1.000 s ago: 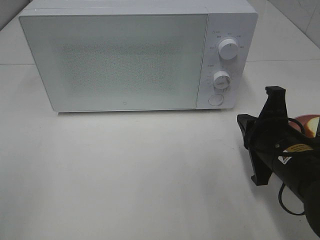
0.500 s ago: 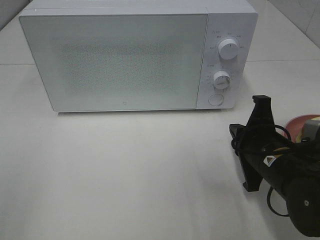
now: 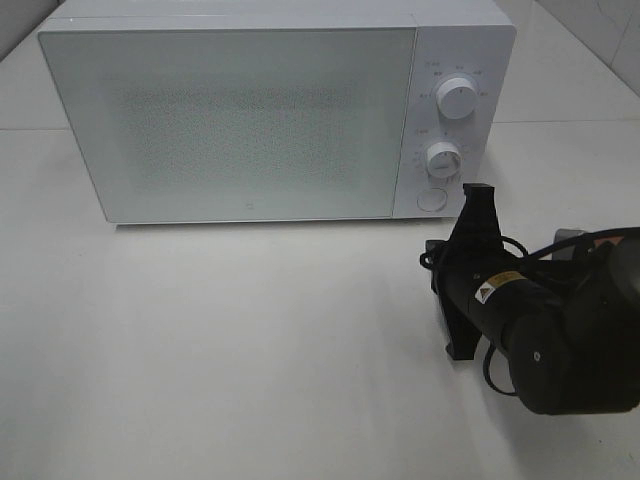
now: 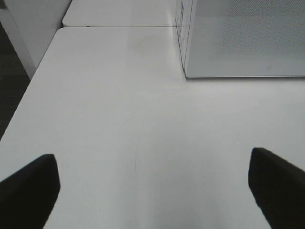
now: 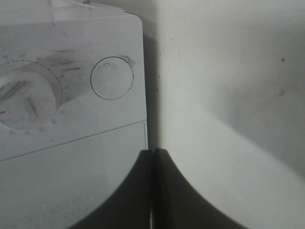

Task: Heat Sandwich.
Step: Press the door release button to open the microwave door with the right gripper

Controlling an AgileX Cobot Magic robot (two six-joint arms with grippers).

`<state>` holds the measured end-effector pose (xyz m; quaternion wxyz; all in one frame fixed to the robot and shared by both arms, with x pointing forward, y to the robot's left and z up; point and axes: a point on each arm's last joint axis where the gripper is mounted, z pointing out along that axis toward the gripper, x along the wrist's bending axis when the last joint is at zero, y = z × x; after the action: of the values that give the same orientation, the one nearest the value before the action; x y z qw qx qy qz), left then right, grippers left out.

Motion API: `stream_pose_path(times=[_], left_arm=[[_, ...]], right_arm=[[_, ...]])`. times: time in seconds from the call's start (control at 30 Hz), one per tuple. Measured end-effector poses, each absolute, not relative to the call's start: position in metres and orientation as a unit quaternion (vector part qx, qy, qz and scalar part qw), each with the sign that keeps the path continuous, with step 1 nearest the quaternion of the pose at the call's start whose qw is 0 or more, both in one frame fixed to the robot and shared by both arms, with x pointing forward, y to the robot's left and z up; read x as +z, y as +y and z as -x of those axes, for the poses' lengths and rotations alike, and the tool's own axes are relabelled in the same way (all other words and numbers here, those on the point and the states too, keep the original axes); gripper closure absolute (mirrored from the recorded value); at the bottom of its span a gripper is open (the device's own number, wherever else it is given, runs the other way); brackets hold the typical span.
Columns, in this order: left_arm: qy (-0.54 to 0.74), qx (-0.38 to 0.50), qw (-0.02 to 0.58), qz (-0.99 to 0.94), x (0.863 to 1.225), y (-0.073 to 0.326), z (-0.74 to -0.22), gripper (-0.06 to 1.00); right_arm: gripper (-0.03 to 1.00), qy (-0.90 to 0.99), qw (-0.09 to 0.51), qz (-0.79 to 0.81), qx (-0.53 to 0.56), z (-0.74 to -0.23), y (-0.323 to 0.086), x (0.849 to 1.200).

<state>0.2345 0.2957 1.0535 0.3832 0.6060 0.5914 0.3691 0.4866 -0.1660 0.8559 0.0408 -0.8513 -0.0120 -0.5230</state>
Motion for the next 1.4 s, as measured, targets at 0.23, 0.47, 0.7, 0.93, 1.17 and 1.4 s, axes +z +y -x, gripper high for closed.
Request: stream_pose_path(times=[0.23, 0.47, 0.7, 0.93, 1.17, 1.4], left_arm=[[0.591, 0.369, 0.383, -0.606, 1.054, 0.296, -0.234, -0.05], [0.591, 0.369, 0.383, -0.606, 1.054, 0.296, -0.234, -0.05], [0.591, 0.369, 0.383, -0.606, 1.054, 0.296, -0.234, -0.05], [0.591, 0.369, 0.383, -0.606, 1.054, 0.296, -0.234, -0.05], [0.591, 0.369, 0.383, -0.606, 1.054, 0.296, -0.234, -0.05], [0.591, 0.369, 0.383, -0.606, 1.054, 0.296, -0.234, -0.05]], right_arm=[[0.95, -0.014, 0.041, 0.854, -0.519, -0.512, -0.169, 0.860], [0.95, -0.016, 0.034, 0.852, -0.523, -0.527, -0.176, 0.863], [0.95, -0.025, 0.028, 0.853, -0.521, -0.539, -0.178, 0.867], [0.95, -0.024, 0.031, 0.857, -0.514, -0.553, -0.176, 0.863], [0.95, -0.019, 0.028, 0.857, -0.514, -0.562, -0.176, 0.857], [0.95, -0.016, 0.019, 0.855, -0.518, -0.569, -0.178, 0.856]])
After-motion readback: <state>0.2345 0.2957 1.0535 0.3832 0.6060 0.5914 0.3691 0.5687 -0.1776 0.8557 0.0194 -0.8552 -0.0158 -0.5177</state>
